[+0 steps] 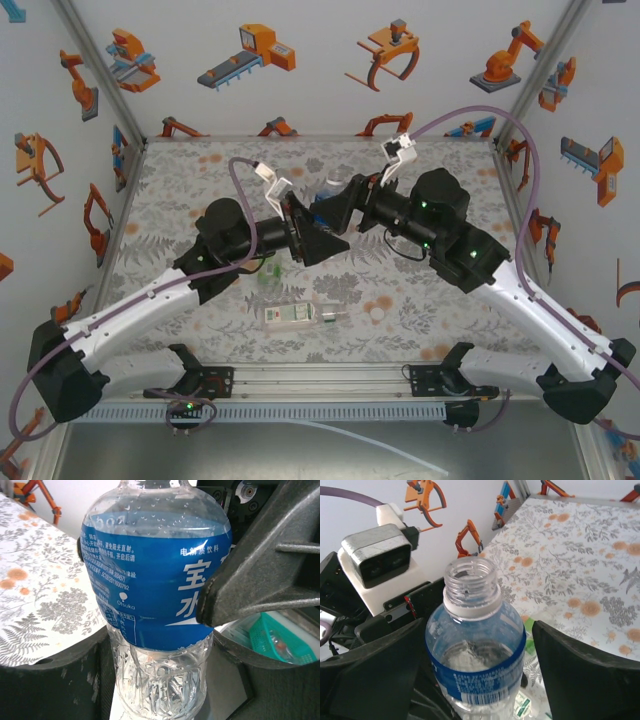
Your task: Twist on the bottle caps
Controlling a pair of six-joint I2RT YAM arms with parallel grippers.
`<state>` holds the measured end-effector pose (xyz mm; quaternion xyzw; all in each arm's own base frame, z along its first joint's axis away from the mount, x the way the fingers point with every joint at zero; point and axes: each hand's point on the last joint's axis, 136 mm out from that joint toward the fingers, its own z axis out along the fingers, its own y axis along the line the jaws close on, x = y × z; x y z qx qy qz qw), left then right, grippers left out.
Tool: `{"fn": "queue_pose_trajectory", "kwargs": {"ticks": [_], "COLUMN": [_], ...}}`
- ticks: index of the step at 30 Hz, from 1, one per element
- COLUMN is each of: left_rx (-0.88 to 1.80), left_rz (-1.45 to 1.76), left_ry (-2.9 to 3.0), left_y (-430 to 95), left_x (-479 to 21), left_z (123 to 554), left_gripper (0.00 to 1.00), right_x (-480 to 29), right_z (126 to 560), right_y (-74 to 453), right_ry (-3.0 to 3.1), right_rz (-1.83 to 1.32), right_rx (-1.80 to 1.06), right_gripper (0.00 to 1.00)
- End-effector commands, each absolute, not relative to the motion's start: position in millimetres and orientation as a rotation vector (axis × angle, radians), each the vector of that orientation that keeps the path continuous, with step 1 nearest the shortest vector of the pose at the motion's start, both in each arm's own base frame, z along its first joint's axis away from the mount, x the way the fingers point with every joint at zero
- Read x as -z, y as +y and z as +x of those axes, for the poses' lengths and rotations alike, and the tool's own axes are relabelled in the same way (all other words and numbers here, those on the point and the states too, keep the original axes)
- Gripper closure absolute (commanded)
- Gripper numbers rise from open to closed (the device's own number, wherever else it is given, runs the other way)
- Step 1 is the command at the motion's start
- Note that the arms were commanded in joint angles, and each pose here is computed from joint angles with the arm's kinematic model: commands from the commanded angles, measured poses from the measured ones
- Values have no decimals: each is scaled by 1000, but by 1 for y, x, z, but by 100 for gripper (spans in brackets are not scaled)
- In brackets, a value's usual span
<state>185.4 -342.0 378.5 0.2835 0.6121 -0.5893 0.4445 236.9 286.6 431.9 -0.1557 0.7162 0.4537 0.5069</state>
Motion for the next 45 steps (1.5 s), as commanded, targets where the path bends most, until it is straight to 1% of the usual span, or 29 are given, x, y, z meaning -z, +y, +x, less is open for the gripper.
{"fn": "queue_pose_trajectory", "kwargs": {"ticks": [1,3,5,8,11,15,17,23,27,33,38,41,45], "left_rx": [1333,1239,1147,1068,950,804,754,770,771,787,816,822,825], "left_rz": [742,759,758,742,724,743,745,836,895,935,914,889,855], "left_ry": [1499,1551,1603,1669,1763,1869,1904,1856,1803,1784,1779,1783,1783], "left_y": [-327,-319,-307,-288,-266,-246,-239,-238,-239,-240,-243,-244,-244], "left_x": [-382,-373,-362,-347,-329,-306,-297,-286,-281,-277,-276,-276,-277], "left_z": [185,189,195,204,214,216,216,201,195,188,189,191,195], "left_gripper": [59,65,75,86,90,93,100,100,100,100,100,100,100], "right_x": [-458,-458,-456,-447,-434,-408,-387,-319,-282,-229,-185,-165,-156], "right_z": [232,233,236,241,251,267,275,281,278,265,249,245,254], "right_y": [278,276,271,265,257,244,237,230,224,209,191,183,179], "right_ry": [1677,1692,1717,1768,1818,1921,1997,2178,2260,2375,2502,2550,2560], "right_rz": [-395,-405,-401,-397,-374,-321,-292,-269,-251,-174,-94,-81,-109], "right_rx": [-1054,-1020,-975,-923,-893,-826,-789,-715,-670,-623,-542,-484,-390], "right_gripper": [18,17,17,15,15,15,15,17,24,25,32,33,33]}}
